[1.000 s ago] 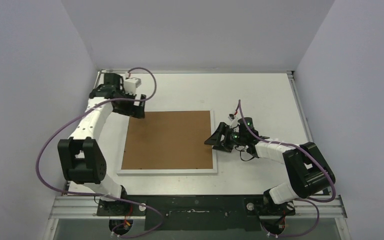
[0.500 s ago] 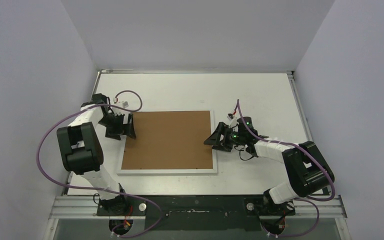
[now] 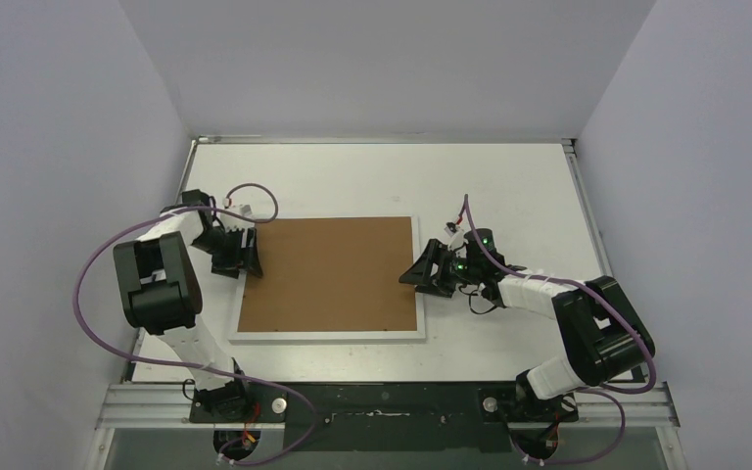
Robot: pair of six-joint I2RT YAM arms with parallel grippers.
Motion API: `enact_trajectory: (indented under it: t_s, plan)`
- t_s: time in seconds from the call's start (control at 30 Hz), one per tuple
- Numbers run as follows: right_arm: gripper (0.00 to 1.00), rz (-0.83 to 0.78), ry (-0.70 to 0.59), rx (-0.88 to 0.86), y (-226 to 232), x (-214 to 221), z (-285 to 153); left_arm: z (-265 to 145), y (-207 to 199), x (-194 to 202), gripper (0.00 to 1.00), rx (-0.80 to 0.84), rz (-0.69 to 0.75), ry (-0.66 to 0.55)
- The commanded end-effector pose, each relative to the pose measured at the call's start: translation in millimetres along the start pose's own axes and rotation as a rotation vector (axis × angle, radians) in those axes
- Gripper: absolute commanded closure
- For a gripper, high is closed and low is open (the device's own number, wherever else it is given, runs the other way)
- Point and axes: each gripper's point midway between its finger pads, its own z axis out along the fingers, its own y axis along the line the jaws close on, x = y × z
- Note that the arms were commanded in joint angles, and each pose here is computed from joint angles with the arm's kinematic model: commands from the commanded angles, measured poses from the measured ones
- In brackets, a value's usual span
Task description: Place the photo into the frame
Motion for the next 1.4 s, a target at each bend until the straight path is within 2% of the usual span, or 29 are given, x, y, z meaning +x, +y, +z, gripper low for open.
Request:
enact_trajectory:
  t_s: [0.0, 0.3, 0.87, 1.2, 1.37]
  plan:
    - [0.34, 0.012, 0.049, 0.047, -15, 16, 6, 8, -13, 1, 0.41, 0.078, -0.003, -0.001]
    - [0.34, 0.009, 0.098, 0.044, -12, 31, 17, 8, -21, 1, 0.46, 0.113, -0.005, -0.012]
    - [0.34, -0.004, 0.141, 0.11, -24, 43, 26, 9, -38, 0, 0.49, 0.146, 0.035, -0.009]
    - [0.34, -0.063, 0.131, 0.15, -21, 36, 33, 0, -37, -8, 0.49, 0.136, 0.048, -0.027]
    - [0.3, -0.155, 0.073, 0.117, 14, 8, 22, -5, -33, -13, 0.49, 0.127, 0.044, -0.037]
